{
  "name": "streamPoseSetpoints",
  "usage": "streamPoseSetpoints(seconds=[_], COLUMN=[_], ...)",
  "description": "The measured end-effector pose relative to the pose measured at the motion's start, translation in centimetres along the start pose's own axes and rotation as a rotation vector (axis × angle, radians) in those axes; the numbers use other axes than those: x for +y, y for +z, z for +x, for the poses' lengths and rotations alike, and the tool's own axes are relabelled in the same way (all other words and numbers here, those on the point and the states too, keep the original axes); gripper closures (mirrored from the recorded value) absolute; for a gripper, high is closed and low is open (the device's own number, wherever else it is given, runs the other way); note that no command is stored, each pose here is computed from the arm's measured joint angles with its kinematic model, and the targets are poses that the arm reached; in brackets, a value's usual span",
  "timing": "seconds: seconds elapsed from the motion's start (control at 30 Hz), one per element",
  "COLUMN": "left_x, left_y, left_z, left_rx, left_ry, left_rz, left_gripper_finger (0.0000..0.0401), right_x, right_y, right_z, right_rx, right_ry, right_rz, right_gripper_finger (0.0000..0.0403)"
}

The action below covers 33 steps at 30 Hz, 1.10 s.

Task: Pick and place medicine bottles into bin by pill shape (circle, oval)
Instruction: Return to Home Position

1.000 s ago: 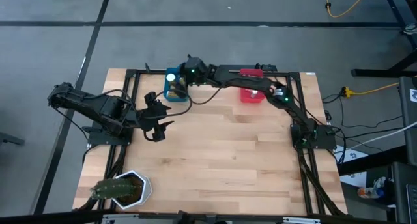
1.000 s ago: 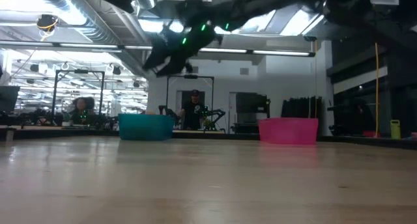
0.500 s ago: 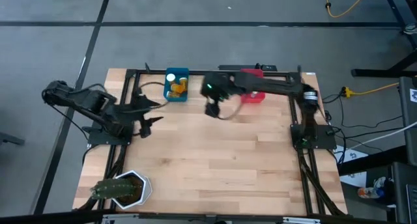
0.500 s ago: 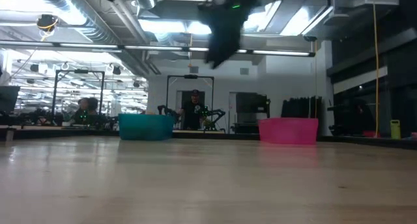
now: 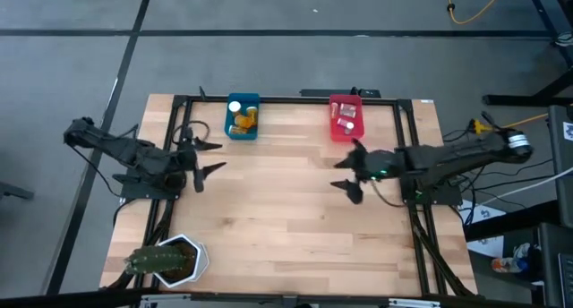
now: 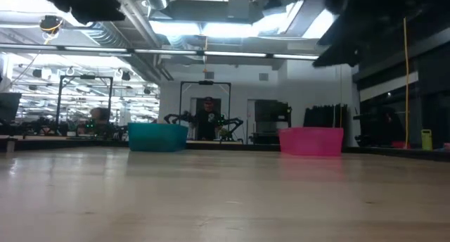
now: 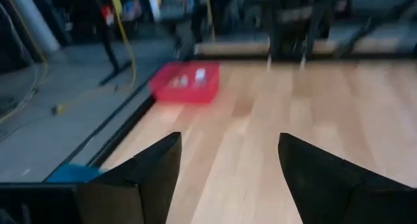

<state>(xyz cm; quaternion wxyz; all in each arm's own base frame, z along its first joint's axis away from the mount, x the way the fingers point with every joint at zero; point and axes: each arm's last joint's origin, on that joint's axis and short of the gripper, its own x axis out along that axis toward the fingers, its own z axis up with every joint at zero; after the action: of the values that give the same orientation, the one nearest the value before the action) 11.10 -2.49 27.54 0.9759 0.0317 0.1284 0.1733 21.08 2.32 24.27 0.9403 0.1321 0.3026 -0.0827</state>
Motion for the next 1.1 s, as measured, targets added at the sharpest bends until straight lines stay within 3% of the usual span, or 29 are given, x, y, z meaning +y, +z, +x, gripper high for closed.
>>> streamPoseSetpoints(seconds=[0.13,0.3,0.5,0.87,1.1], left_x=[-0.2,-0.2,0.0,1.4,1.3], left_y=[-1.9,-4.8,-7.0,-9.4,-10.8], left_z=[0.6,1.9,2.8,4.2,4.5], left_rx=[-0.152,-0.291,-0.257,-0.192,-0.151], left_ry=[-0.06,-0.075,-0.18,-0.137,-0.159], left_rz=[-0.016,-0.01,-0.055,-0.091,-0.105], left_gripper_finger=[0.0154,0.0154,0.0154,0.0154,0.0154], right_x=[0.1,-0.6,-0.5,-0.5,-0.6], right_y=[-1.6,-2.5,-2.8,-2.7,-2.8], right_z=[-1.8,-3.0,-3.3,-3.3,-3.5], right_rx=[-0.192,-0.335,-0.354,-0.361,-0.36], right_ry=[0.123,0.008,-0.027,-0.03,-0.043], right_rz=[0.008,0.045,0.056,0.08,0.012], right_gripper_finger=[0.0092,0.0092,0.0092,0.0092,0.0092])
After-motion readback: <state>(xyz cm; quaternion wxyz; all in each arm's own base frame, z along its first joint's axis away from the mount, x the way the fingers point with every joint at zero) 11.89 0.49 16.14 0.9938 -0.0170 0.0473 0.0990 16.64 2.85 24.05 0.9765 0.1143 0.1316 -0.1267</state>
